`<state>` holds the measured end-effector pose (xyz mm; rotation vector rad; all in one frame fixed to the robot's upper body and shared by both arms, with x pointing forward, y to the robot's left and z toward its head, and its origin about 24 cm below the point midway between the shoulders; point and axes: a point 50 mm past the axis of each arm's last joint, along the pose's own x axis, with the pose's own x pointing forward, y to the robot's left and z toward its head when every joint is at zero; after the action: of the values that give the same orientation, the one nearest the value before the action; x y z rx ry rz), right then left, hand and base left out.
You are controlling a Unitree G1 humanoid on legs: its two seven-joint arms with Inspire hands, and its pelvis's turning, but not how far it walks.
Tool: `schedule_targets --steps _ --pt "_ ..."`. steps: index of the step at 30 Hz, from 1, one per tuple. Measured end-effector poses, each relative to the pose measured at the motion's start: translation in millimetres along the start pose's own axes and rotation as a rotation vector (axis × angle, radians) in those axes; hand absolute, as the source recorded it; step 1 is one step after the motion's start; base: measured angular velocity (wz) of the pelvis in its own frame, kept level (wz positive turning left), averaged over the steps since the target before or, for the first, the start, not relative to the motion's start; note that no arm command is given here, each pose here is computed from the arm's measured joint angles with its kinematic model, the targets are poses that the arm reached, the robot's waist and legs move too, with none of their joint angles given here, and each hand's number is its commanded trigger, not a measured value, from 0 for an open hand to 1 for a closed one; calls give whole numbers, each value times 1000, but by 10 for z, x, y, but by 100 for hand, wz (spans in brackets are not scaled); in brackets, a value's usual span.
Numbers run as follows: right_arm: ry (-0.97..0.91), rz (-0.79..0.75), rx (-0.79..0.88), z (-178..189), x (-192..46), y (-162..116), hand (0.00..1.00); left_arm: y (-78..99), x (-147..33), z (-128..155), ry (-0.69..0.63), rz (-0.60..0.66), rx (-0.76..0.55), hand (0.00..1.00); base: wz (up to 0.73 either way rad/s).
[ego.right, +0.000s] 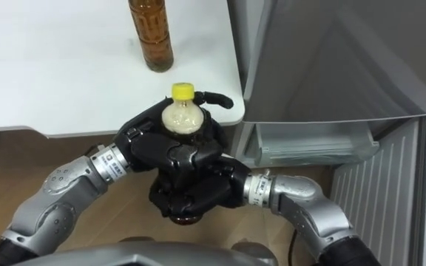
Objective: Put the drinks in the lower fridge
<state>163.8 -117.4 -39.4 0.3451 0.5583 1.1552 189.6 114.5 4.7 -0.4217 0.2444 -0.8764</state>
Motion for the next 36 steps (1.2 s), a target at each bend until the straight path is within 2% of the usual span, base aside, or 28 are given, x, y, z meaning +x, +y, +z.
schedule_targets --steps 11,20,30,36 --pt "-61 17 46 32 16 15 100 -20 30 94 -52 -1 19 0 -2" --pt "-117 12 45 85 6 3 100 -72 44 286 -123 4 94 0 1" --pt "-181 -87 52 82 -203 -82 100 -227 -30 831 -366 -26 263 0 2" --pt "-224 -172 61 12 -401 -100 100 -266 -247 1250 -557 23 387 0 3"
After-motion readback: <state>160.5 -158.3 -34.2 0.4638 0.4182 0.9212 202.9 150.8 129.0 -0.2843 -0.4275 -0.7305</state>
